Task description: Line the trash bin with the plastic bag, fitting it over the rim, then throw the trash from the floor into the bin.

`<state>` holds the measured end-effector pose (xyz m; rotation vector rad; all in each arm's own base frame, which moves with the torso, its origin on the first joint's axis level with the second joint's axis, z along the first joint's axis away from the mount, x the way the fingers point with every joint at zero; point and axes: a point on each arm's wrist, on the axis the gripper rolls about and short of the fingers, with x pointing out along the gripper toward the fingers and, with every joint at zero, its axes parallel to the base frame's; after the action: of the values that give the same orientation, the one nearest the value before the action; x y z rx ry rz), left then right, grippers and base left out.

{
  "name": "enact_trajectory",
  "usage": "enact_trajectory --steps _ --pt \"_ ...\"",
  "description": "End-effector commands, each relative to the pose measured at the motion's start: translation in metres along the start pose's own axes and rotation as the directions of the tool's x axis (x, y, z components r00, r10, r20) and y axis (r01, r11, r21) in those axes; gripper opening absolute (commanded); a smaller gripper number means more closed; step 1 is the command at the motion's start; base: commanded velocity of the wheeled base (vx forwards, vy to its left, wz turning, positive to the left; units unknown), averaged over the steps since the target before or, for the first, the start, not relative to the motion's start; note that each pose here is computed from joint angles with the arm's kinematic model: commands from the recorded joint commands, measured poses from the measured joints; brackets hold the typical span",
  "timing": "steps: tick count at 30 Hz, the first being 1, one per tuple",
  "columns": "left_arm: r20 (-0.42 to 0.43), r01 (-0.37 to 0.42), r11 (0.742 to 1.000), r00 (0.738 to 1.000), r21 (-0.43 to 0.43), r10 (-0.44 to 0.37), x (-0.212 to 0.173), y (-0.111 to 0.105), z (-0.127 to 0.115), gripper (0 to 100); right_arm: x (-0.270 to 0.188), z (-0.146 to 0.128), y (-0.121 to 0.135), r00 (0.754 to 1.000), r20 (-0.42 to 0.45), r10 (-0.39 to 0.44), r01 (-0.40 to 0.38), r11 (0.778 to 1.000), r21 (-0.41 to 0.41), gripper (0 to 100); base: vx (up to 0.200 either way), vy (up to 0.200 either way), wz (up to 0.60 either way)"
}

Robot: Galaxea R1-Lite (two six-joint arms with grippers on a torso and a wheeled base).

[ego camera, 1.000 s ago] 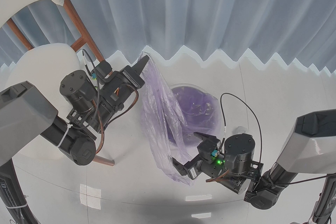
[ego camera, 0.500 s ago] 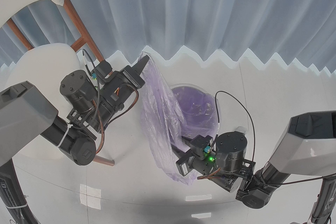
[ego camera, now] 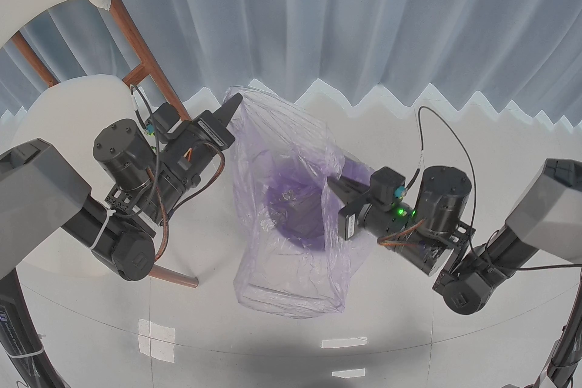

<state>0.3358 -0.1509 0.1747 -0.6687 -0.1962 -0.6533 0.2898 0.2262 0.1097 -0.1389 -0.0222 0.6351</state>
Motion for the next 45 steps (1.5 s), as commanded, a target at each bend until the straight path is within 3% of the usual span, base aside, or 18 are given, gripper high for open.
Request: enact_trajectory --steps 1,12,23,27,30,35,36,41,42,45 --pt "0.007 -0.002 1.0 1.0 0.015 0.002 -0.005 0.005 0.012 0 0.003 0.029 -0.025 0.994 0.104 -0.045 0.045 0.999 0.0 0 0.0 0.0 0.0" --pt "-0.046 0.022 1.0 0.999 -0.013 -0.022 -0.002 -0.003 -0.01 0 0.015 0.043 -0.083 0.977 0.198 -0.084 0.092 0.995 -0.031 0 0.0 0.0 0.0" --pt "-0.055 0.027 0.999 0.998 -0.017 -0.028 -0.004 -0.007 -0.012 0 0.022 0.043 -0.063 0.977 0.212 -0.002 -0.017 0.996 0.086 0 0.0 0.0 0.0" --pt "-0.051 0.027 1.0 0.998 -0.016 -0.027 -0.003 -0.007 -0.011 0 0.034 0.038 -0.065 0.976 0.219 -0.005 -0.014 0.996 0.088 0 0.0 0.0 0.0" --pt "-0.046 0.018 1.0 0.999 -0.012 -0.019 -0.003 -0.003 -0.01 0 0.054 0.048 -0.069 0.957 0.288 -0.014 -0.01 0.997 0.081 0 0.0 0.0 0.0" --pt "-0.048 -0.003 1.0 0.999 -0.005 0.002 -0.003 0.006 -0.011 0 0.067 0.052 -0.063 0.947 0.321 0.002 -0.031 0.996 0.086 0 0.0 0.0 0.0" --pt "-0.05 -0.011 1.0 0.999 0.0 0.011 -0.003 0.01 -0.012 0 0.068 0.055 -0.062 0.943 0.333 0.003 -0.035 0.995 0.089 100 0.0 0.0 0.0" --pt "-0.044 -0.052 0.998 0.998 0.023 0.053 0.0 0.03 -0.014 0 0.08 0.072 -0.066 0.906 0.422 -0.005 -0.058 0.989 0.135 100 0.0 0.0 0.0" --pt "-0.04 -0.073 0.997 0.996 0.03 0.074 0.001 0.041 -0.015 0 0.08 0.089 -0.07 0.873 0.488 -0.01 -0.079 0.984 0.161 100 0.0 0.0 0.0" --pt "-0.025 -0.103 0.994 0.994 0.04 0.104 0.003 0.055 -0.014 0 0.07 0.119 -0.076 0.823 0.567 -0.021 -0.136 0.963 0.233 100 0.0 0.0 0.0"
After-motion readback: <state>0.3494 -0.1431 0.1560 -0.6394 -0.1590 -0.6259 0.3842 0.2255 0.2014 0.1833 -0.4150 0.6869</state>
